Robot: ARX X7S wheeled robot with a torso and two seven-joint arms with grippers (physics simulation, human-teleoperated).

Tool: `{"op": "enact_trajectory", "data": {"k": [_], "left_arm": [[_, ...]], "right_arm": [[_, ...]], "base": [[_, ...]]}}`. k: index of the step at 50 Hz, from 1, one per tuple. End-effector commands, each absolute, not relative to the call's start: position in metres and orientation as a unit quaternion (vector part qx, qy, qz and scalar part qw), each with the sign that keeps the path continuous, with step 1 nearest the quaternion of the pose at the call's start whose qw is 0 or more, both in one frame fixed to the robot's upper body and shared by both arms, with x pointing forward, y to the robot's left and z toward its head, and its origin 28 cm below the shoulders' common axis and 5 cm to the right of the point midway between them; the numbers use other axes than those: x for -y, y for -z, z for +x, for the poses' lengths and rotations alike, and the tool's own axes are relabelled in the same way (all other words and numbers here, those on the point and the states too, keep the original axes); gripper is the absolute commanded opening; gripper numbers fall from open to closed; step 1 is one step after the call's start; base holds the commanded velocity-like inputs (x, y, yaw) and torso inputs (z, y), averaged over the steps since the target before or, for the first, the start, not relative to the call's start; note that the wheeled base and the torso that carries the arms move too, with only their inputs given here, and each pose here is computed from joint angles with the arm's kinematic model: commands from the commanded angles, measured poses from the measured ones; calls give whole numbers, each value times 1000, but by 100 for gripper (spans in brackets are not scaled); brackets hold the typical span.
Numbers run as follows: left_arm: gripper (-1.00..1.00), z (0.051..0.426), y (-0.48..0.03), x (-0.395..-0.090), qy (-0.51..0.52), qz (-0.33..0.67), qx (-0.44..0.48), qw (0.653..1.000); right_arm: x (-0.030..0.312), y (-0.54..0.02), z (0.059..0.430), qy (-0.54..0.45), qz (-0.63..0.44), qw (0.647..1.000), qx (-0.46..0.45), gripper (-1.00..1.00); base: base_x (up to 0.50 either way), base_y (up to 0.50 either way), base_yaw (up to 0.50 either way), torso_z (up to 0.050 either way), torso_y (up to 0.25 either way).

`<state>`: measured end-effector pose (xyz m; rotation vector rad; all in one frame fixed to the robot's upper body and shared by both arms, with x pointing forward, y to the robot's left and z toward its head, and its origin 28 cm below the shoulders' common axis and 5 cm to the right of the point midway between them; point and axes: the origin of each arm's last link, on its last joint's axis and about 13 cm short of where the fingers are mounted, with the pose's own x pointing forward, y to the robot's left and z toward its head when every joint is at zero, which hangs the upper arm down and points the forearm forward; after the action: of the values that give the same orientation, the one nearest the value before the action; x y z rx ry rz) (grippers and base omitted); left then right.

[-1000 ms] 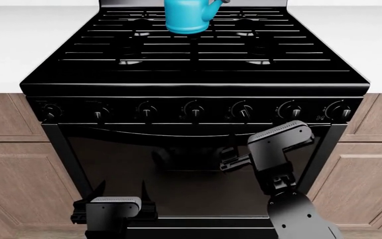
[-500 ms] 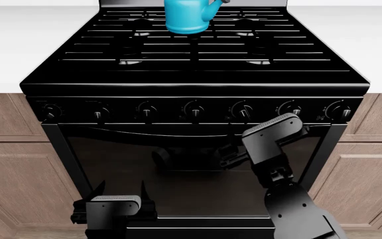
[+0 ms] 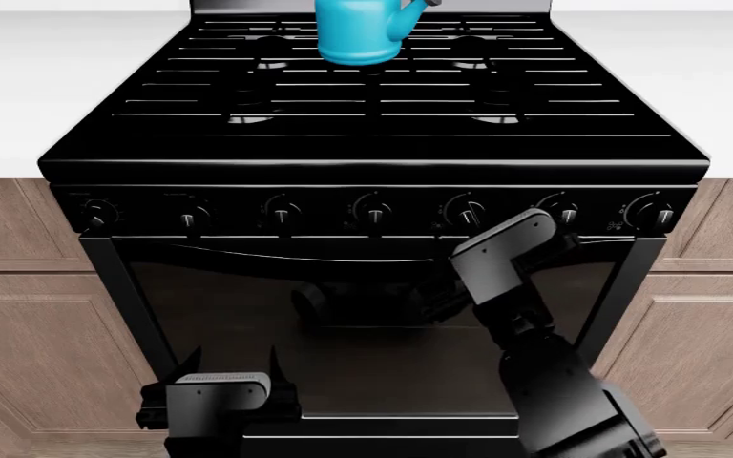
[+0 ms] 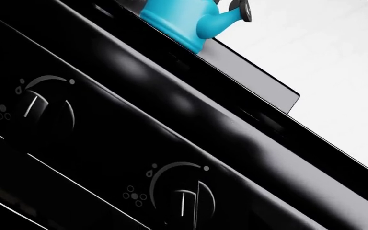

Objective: Turn off the center burner of the stove.

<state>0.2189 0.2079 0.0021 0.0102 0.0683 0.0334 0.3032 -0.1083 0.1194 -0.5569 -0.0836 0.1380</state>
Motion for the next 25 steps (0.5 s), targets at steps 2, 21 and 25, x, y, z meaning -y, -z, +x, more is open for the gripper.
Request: {"op": "enact_trajectory", "data": {"k": [2, 21, 25], "left_arm": [[100, 220, -2, -208, -20, 3, -38, 999], [100, 220, -1, -208, -21, 4, -41, 999], [100, 220, -1, -208, -21, 4, -41, 999]], "right_arm": [[110, -118, 310, -67, -286, 956, 26, 100], [110, -122, 316, -72, -293, 953, 33, 100], [110, -122, 317, -74, -293, 953, 33, 100]], "base": [[0, 0, 0, 0, 0], [0, 0, 0, 0, 0], [0, 0, 0, 0, 0]]}}
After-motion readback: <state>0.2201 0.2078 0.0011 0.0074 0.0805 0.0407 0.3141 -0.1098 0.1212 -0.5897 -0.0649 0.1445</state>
